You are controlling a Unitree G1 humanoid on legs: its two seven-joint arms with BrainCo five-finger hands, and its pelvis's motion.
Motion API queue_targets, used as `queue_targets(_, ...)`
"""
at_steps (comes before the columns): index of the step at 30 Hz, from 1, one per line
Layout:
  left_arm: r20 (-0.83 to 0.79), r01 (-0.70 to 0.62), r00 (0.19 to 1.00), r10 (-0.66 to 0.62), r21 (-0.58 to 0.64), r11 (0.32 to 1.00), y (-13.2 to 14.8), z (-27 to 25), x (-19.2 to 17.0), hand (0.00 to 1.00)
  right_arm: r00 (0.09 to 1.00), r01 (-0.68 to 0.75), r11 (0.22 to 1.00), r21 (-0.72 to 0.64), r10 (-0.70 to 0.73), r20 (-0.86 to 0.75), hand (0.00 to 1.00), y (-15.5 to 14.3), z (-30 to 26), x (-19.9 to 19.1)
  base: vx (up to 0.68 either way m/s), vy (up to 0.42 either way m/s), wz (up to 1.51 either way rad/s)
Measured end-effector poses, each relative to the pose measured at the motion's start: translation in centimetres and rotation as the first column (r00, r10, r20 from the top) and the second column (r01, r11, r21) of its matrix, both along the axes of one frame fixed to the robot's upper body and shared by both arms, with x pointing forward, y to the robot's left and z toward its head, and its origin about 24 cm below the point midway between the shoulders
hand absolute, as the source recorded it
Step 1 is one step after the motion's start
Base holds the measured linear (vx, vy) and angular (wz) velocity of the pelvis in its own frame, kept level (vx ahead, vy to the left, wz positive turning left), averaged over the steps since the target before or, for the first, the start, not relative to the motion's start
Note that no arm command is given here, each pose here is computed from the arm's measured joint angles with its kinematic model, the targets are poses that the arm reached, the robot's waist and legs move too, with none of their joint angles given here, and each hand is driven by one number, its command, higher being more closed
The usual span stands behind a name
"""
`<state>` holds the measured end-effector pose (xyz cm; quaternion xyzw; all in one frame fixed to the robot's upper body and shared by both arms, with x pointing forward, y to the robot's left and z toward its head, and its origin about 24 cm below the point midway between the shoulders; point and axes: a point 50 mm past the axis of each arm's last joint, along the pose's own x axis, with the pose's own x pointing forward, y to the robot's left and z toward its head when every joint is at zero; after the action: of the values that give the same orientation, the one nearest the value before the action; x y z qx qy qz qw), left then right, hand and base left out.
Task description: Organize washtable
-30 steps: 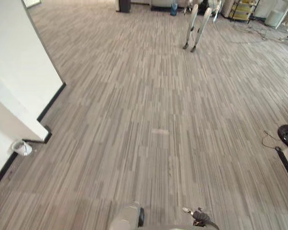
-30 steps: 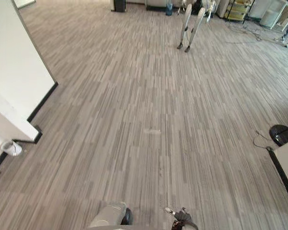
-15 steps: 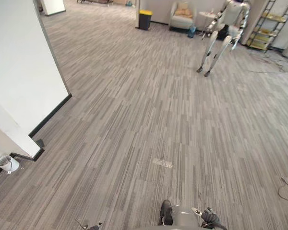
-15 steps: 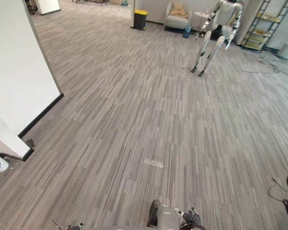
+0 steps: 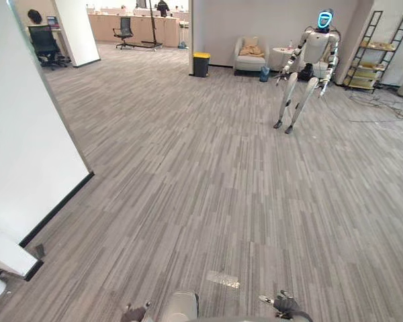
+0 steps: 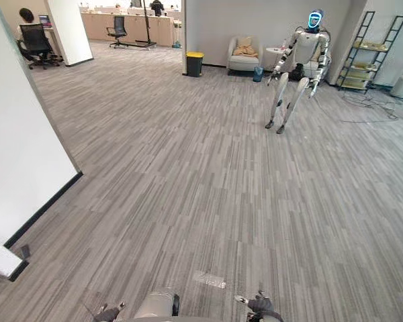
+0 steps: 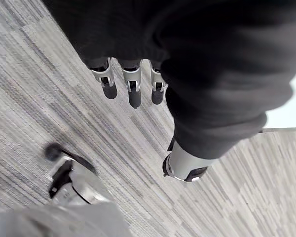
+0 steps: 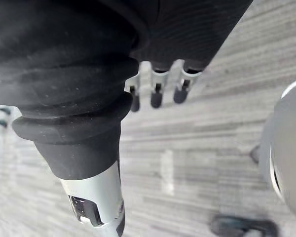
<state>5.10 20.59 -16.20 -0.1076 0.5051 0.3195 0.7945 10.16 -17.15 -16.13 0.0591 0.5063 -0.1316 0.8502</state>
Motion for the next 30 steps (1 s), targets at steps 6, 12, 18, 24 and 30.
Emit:
queue_targets(6, -0.043, -0.027, 0.999, 0.028, 0.042, 0.999, 2.3, 0.1, -1.8, 0.00, 0.998, 0.057, 0.998, 0.035, -0.056, -0.021, 0.00, 0.7, -0.2, -0.8, 0.24, 0.146, -0.52)
queue_targets(12, -0.005, 0.098, 0.995, -0.097, 0.038, 0.995, 1.4, 0.3, 0.1, 0.00, 0.994, 0.112, 0.994, -0.013, -0.111, 0.024, 0.00, -1.4, 0.3, -0.7, 0.38, 0.134, 0.12)
queue_targets(18, 0.073, 0.117, 0.990, -0.121, 0.053, 0.992, 1.0, 0.7, 2.5, 0.00, 0.997, 0.078, 0.997, -0.025, -0.077, 0.012, 0.00, -1.2, 0.1, -0.9, 0.33, -0.064, 0.22)
queue_targets(24, 0.069, 0.106, 0.992, -0.106, -0.004, 0.994, -1.0, 0.2, 2.4, 0.00, 0.999, 0.028, 0.997, -0.078, -0.031, -0.036, 0.00, -3.0, 0.0, -2.1, 0.26, -0.223, 0.77)
queue_targets(30, 0.068, 0.100, 0.993, -0.099, 0.001, 0.995, -0.9, 0.2, 2.0, 0.00, 0.999, 0.030, 0.995, -0.094, -0.034, -0.038, 0.00, -2.9, 0.0, -2.0, 0.01, -0.048, 0.19)
